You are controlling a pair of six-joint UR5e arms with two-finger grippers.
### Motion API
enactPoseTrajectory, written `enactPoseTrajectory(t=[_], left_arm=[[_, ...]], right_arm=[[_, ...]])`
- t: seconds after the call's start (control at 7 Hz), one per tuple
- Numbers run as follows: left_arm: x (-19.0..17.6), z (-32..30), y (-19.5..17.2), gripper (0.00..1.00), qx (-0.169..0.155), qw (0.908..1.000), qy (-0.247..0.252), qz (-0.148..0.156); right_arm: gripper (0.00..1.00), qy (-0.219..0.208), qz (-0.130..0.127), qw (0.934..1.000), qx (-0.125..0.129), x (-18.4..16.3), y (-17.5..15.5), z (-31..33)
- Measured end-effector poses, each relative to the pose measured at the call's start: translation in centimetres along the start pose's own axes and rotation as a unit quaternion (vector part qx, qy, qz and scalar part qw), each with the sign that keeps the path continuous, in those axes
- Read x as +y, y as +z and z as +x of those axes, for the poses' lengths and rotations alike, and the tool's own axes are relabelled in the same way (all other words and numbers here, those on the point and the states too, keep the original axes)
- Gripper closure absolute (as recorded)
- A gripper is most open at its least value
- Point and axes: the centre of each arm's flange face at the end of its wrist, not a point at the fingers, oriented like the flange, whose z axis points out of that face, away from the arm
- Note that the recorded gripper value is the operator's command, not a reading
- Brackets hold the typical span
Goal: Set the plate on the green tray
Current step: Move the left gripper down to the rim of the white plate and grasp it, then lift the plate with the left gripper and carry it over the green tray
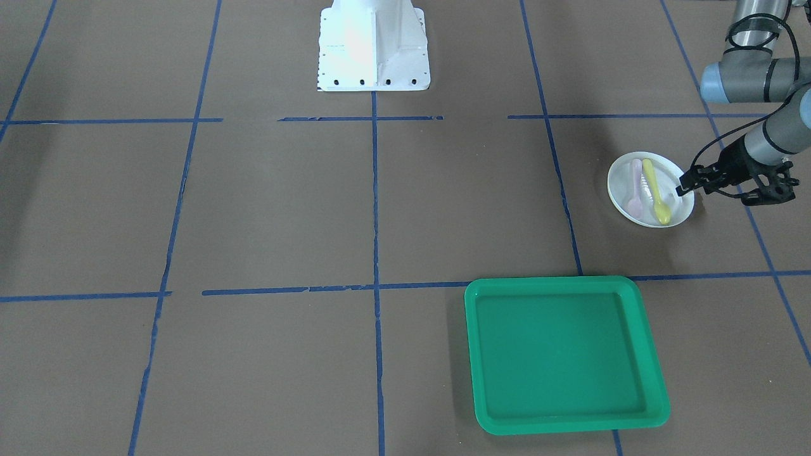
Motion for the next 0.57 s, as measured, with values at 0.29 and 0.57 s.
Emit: enactPoseTrajectory(t=[0.29,0.57], left_arm=[[-0.1,2.5,-1.9,1.00,0.018,0.9997,0.001,0.014],[-0.2,8.5,-6.3,1.00,0.069,0.9970,-0.009,0.033]], right_arm=[[0.00,0.000,0.000,1.0000,0.000,0.0,0.0,0.0],[0.00,0.000,0.000,1.0000,0.000,0.0,0.0,0.0]])
